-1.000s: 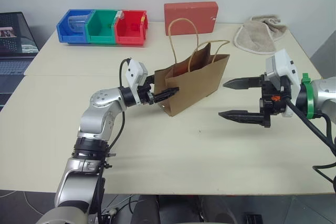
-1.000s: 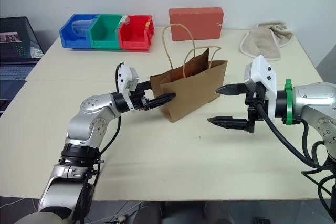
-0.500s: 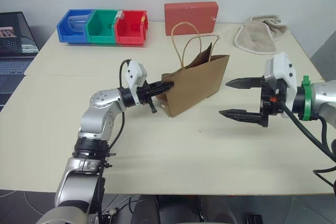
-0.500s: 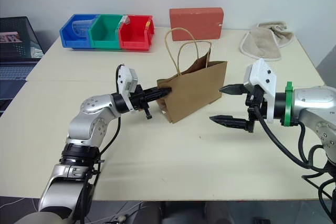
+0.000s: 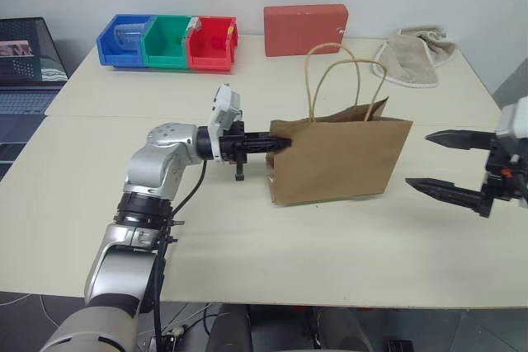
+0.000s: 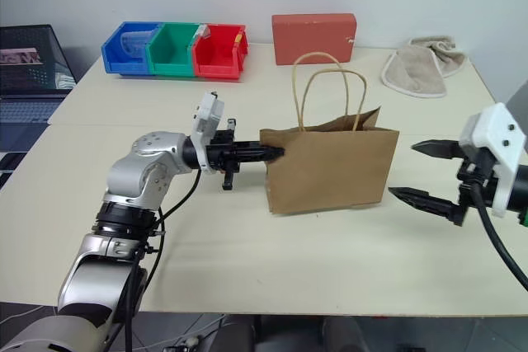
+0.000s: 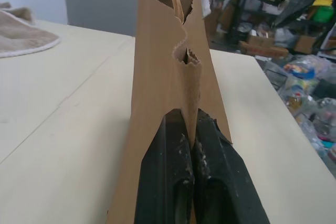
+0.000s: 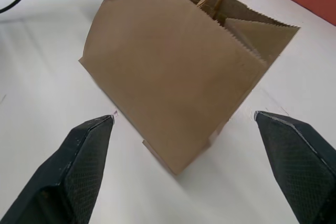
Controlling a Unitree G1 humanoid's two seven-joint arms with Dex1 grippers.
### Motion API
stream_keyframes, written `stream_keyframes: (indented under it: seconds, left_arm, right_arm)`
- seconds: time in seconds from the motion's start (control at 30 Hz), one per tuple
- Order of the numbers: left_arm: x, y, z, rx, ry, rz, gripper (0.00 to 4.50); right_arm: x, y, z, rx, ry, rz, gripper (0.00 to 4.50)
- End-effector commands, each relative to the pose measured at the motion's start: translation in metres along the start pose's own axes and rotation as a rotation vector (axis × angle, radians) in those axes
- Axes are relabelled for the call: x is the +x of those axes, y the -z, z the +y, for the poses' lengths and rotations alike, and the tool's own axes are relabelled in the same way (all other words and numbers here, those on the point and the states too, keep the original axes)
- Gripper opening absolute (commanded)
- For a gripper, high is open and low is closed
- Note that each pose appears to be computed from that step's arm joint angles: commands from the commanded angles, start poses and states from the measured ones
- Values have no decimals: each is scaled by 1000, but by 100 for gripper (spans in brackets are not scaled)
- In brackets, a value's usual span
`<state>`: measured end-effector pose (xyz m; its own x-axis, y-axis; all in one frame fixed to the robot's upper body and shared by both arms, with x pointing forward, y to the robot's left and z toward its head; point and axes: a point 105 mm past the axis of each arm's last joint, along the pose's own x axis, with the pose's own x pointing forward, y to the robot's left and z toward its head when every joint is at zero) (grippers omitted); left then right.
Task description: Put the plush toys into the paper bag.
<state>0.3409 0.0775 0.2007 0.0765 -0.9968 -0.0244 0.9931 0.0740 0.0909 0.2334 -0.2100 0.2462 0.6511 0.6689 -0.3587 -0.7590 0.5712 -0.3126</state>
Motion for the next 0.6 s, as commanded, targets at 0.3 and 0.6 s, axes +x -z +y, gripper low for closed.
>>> stream_keyframes:
  seconds: [0.3, 0.6]
  left_arm:
    - [2, 11, 8, 74, 10, 71, 68]
    - [-32, -1, 0, 143, -103, 113, 353]
  right_arm:
    - [3, -5, 8, -51, 21, -11, 450]
    - [4, -2, 4, -42, -24, 6, 450]
